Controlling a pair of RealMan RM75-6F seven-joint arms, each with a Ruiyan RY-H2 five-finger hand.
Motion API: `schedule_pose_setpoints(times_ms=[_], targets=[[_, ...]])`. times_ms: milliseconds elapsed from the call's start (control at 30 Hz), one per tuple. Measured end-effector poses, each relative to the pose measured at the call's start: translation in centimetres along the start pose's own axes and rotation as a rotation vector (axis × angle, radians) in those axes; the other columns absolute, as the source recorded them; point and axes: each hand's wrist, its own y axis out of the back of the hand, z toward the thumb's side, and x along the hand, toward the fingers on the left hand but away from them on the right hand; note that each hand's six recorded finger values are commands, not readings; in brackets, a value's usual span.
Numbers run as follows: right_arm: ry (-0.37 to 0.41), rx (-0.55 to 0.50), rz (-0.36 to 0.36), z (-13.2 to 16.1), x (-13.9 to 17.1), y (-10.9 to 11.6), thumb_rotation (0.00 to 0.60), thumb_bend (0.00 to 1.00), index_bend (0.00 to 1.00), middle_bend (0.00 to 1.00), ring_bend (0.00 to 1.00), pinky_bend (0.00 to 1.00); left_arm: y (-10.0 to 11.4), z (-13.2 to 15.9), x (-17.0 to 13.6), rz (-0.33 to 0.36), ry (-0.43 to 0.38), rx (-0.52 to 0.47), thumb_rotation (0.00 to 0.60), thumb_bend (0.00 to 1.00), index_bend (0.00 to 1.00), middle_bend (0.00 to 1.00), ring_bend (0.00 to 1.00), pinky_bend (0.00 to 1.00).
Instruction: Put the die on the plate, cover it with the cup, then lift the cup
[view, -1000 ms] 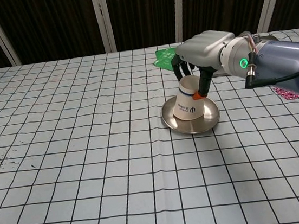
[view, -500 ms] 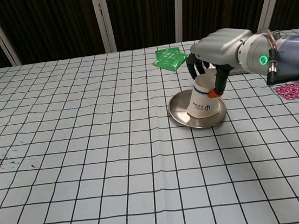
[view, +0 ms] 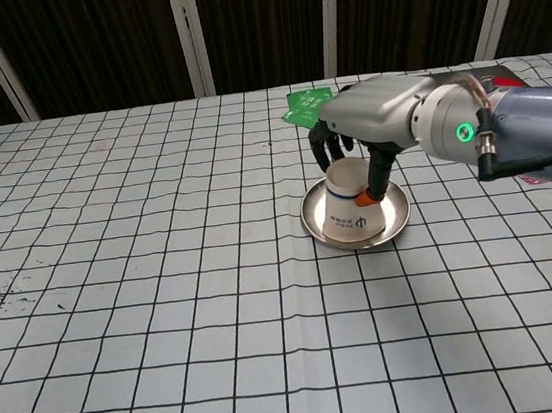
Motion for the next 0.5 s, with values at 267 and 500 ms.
schedule_pose_setpoints(times_ms=[267,500], targets=[[0.005,-0.062,-0.01,1.6,-1.9,0.3,0.6,0.42,0.57,0.59,0.35,0.0,0.2,-0.5,0.0,0.004,0.01,-0.003,0.6,0.29,0.25,0.0,0.0,0.0],[-0.028,-0.089,-0.029,0.7,-3.4,0.4,0.6,0.42,0.57,0.59,0.35,0.0,0.1,-0.5,0.1,0.001,0.013,0.001,0.6,0.29,0.25,0.0,0.0,0.0]])
